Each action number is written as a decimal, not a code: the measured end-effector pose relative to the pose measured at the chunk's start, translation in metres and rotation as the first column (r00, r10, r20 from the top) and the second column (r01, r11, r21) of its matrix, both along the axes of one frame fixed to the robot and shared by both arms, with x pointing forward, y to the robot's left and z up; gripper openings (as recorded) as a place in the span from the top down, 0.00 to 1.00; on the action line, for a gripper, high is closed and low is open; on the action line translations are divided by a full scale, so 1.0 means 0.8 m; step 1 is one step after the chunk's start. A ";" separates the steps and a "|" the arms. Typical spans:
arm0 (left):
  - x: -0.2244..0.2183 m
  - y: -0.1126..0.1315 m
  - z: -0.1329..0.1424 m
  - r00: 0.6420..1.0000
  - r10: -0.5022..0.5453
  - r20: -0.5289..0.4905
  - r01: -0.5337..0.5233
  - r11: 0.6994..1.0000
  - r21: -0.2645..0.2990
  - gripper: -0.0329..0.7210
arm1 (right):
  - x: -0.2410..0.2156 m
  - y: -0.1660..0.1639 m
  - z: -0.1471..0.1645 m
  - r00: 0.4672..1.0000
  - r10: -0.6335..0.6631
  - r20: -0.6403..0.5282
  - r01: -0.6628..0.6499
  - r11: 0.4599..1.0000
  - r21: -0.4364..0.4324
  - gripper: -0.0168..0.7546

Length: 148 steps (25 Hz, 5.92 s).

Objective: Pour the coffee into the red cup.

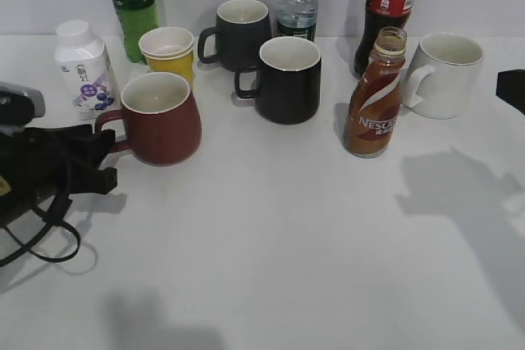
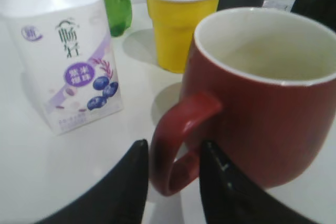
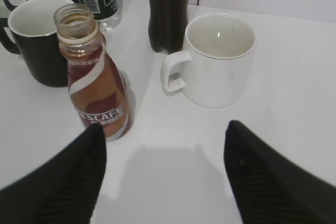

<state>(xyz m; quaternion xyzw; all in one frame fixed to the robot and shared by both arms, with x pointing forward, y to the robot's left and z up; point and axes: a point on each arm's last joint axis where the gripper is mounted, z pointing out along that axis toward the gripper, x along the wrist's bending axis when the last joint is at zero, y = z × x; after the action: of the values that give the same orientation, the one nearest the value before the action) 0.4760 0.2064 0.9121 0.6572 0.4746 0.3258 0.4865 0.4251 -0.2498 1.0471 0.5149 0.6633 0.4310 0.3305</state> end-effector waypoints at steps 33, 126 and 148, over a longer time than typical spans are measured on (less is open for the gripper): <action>0.071 -0.011 -0.037 0.994 0.071 0.083 -0.068 0.997 -0.034 0.65 | -0.001 0.000 -0.001 1.000 0.000 -0.013 0.000 1.000 -0.004 0.30; 0.044 -0.149 0.040 0.815 -0.558 0.153 0.530 0.826 0.192 0.86 | 0.145 0.145 -0.056 0.558 0.814 0.162 -0.294 0.376 -0.879 0.32; 0.032 -0.145 0.039 0.794 -0.568 0.215 0.547 0.823 0.155 0.86 | 0.145 0.145 -0.056 0.472 0.879 0.064 -0.135 0.144 -0.980 0.32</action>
<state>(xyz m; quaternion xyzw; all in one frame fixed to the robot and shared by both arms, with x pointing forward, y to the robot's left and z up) 0.5018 0.0903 0.9432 0.7410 0.1799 0.2683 0.5887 0.5411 -0.1337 1.0025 -0.2315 0.7549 0.2394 0.5650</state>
